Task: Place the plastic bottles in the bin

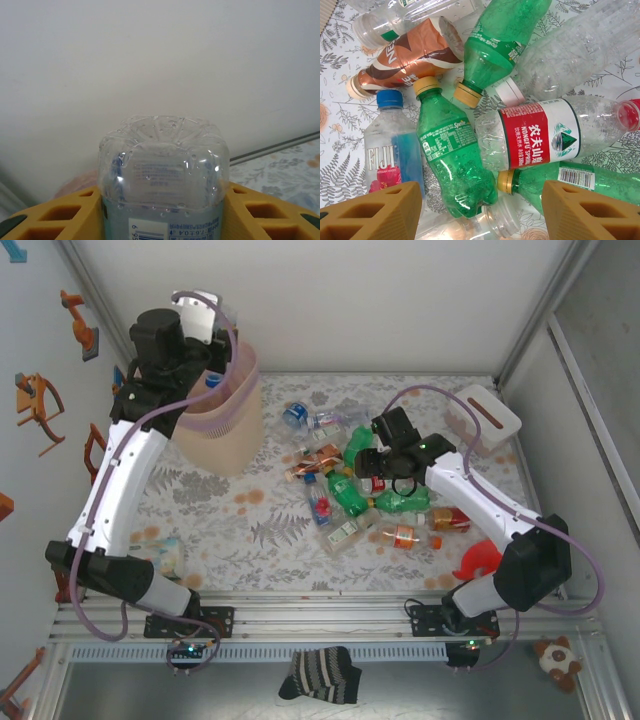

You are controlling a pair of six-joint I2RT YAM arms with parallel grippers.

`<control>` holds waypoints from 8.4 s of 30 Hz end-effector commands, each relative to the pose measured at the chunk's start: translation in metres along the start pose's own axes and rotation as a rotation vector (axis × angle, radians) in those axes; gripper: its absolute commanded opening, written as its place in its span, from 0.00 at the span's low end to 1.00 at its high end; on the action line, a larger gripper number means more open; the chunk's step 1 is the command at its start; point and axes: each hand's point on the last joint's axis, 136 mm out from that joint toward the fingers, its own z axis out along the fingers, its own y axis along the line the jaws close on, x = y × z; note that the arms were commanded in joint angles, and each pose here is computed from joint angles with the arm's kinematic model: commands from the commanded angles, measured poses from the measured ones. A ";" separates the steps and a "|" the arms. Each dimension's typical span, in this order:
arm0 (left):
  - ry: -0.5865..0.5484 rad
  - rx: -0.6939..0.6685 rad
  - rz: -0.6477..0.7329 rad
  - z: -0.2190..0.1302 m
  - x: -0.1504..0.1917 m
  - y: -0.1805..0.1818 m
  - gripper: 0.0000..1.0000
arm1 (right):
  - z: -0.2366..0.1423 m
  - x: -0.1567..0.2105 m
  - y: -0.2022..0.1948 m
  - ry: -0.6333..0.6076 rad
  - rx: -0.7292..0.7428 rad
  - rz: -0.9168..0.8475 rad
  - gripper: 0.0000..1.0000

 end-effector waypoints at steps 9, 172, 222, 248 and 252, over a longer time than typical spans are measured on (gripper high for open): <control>0.281 -0.023 -0.029 0.062 0.088 0.039 0.50 | -0.002 -0.004 0.003 -0.010 -0.008 -0.002 0.64; 0.355 1.032 -0.482 -0.012 0.096 -0.250 0.86 | -0.110 -0.193 0.093 -0.686 -0.651 0.035 0.52; 0.175 0.141 -0.393 0.012 0.053 0.016 0.53 | -0.155 -0.149 0.051 -0.708 -0.327 -0.016 0.90; 0.837 0.023 -0.338 0.085 0.253 0.033 0.53 | -0.143 -0.131 0.033 -0.657 -0.240 -0.012 0.90; 0.913 0.110 -0.370 0.087 0.270 0.016 0.57 | -0.142 -0.132 0.034 -0.654 -0.239 -0.012 0.90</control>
